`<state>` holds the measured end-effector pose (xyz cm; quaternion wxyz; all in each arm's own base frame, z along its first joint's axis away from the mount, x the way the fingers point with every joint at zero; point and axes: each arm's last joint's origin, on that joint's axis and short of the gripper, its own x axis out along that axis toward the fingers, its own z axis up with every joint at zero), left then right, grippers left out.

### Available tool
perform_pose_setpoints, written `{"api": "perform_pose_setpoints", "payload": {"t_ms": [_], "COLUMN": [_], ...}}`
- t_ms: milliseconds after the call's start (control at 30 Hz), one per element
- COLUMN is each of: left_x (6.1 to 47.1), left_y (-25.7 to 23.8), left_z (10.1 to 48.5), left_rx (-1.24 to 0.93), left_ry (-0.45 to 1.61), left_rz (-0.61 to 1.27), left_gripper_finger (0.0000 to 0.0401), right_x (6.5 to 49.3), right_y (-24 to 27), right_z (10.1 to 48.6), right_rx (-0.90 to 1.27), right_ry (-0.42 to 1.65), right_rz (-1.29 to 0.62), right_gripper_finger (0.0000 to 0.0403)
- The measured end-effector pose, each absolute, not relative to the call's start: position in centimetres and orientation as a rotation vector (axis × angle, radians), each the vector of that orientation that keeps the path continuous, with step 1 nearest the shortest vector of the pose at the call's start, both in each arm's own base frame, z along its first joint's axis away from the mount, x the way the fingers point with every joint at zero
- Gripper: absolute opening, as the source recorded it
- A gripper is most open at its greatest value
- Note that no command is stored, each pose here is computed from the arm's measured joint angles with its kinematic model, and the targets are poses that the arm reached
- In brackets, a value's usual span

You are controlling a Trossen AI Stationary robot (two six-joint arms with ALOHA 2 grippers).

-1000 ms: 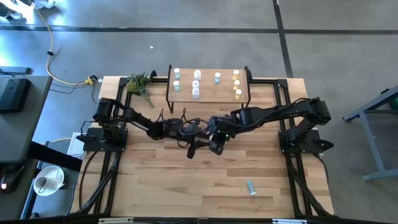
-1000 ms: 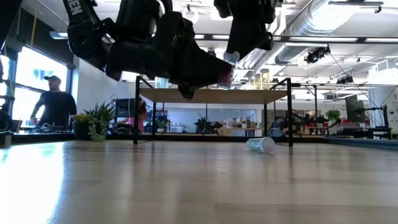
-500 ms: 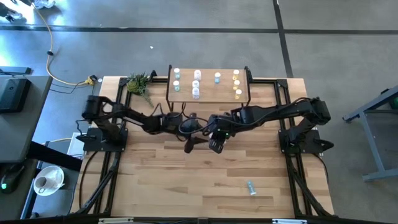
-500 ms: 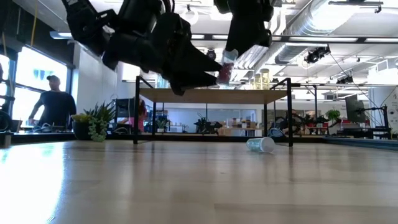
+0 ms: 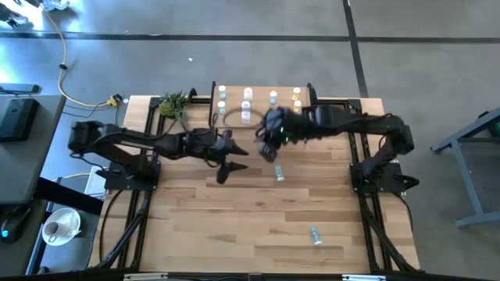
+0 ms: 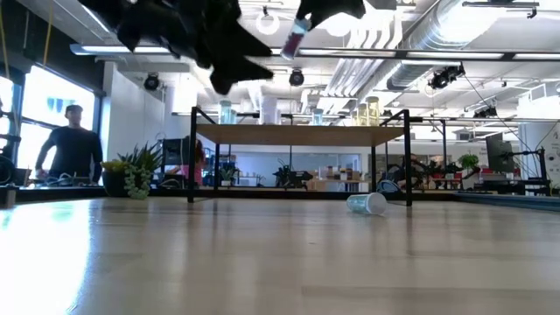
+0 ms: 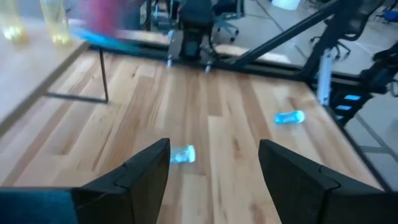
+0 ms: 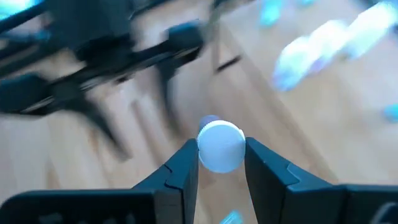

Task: Pick and place medicine bottles onto shelf by color
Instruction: Put the bottom blue pill bottle on the shelf aligned with the other blue pill bottle

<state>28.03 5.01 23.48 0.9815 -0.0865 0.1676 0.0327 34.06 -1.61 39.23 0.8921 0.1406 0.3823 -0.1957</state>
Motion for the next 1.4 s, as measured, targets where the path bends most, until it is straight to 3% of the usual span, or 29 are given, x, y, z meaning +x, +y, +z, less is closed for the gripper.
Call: {"api": "perform_pose_setpoints", "payload": {"t_ms": [233,500,833,1400], "left_x": [24.8,21.4,20.7,20.1], "left_y": [4.0,3.3,1.5,0.3], "left_z": [27.0,28.7,24.7,21.9], "left_rx": [-0.167,-0.18,-0.214,-0.258], "left_ry": [0.285,0.322,0.31,0.298], "left_rz": [0.046,0.046,-0.025,-0.074], "left_gripper_finger": [0.0234,0.0234,0.0234,0.0234], "right_x": [32.5,31.1,33.4,33.8], "right_y": [-6.5,-11.3,-14.1,-11.2], "right_z": [42.5,42.0,38.0,38.2], "right_rx": [0.295,0.379,0.462,0.381], "right_ry": [0.694,0.723,0.87,0.926], "right_rz": [-0.607,-0.758,-0.722,-0.717], "right_gripper_finger": [0.0097,0.0097,0.0097,0.0097]}}
